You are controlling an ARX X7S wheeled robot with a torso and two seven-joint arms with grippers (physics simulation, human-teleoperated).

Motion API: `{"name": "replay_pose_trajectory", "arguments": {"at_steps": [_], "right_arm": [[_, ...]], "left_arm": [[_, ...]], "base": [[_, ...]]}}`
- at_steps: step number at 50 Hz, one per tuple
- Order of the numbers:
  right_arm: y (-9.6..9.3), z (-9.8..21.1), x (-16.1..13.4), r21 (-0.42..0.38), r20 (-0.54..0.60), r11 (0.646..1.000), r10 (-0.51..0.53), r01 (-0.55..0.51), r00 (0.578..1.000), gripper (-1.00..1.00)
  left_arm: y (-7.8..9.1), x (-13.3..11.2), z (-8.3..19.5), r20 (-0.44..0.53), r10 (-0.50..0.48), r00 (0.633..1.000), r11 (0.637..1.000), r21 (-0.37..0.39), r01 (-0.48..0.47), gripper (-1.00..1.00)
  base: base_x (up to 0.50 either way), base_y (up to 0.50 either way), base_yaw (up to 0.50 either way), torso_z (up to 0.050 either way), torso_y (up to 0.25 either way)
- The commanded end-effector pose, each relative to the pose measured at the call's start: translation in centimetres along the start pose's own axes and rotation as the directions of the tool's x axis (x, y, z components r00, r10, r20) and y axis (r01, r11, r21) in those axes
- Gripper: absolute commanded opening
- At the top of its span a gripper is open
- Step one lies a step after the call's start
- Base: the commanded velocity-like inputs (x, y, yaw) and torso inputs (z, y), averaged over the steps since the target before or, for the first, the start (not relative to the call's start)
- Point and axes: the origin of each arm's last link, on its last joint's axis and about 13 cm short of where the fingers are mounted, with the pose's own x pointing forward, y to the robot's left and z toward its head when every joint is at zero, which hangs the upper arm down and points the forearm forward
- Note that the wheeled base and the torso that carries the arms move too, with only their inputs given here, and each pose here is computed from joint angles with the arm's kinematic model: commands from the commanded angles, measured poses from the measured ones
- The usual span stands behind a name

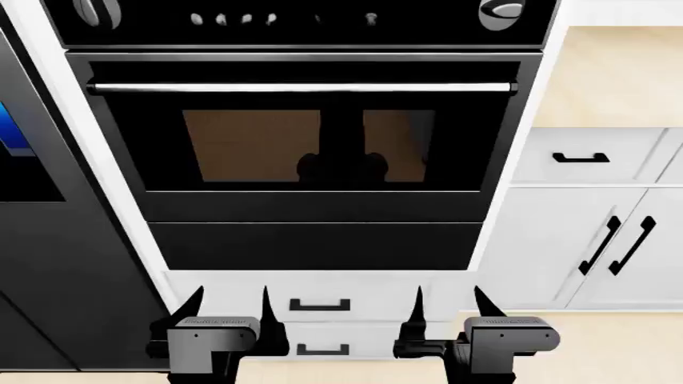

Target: Preheat the oven by turning the temperature knob.

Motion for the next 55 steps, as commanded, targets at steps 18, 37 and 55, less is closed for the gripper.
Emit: {"name": "replay_pose_trajectory", "arguments": {"at_steps": [18, 37, 55], "right_arm": [[-0.7, 4.1, 0.7, -0.009, 0.334, 0.988, -0.143, 0.155, 0.932, 1.0], [-1.8, 16.1, 2.2, 0.044, 0.654, 0.984, -0.16, 0.174, 0.739, 1.0], [-1.6, 18.1, 2.0, 0.026, 0.688, 0.992, -0.109, 0.126, 0.717, 1.0]], "left_arm": [[0.7, 1.0, 2.2, 0.196, 0.017, 0.98, 0.999, 0.028, -0.023, 1.0], [2.2, 3.4, 14.5, 0.628, 0.051, 0.777, 0.99, 0.068, -0.12, 1.0], [2.3, 4.1, 17.6, 0.663, 0.055, 0.747, 0.993, 0.042, -0.11, 1.0]], "base": [[0.0, 0.0, 0.0, 0.0, 0.0], [0.0, 0.0, 0.0, 0.0, 0.0], [0.0, 0.0, 0.0, 0.0, 0.0]]}}
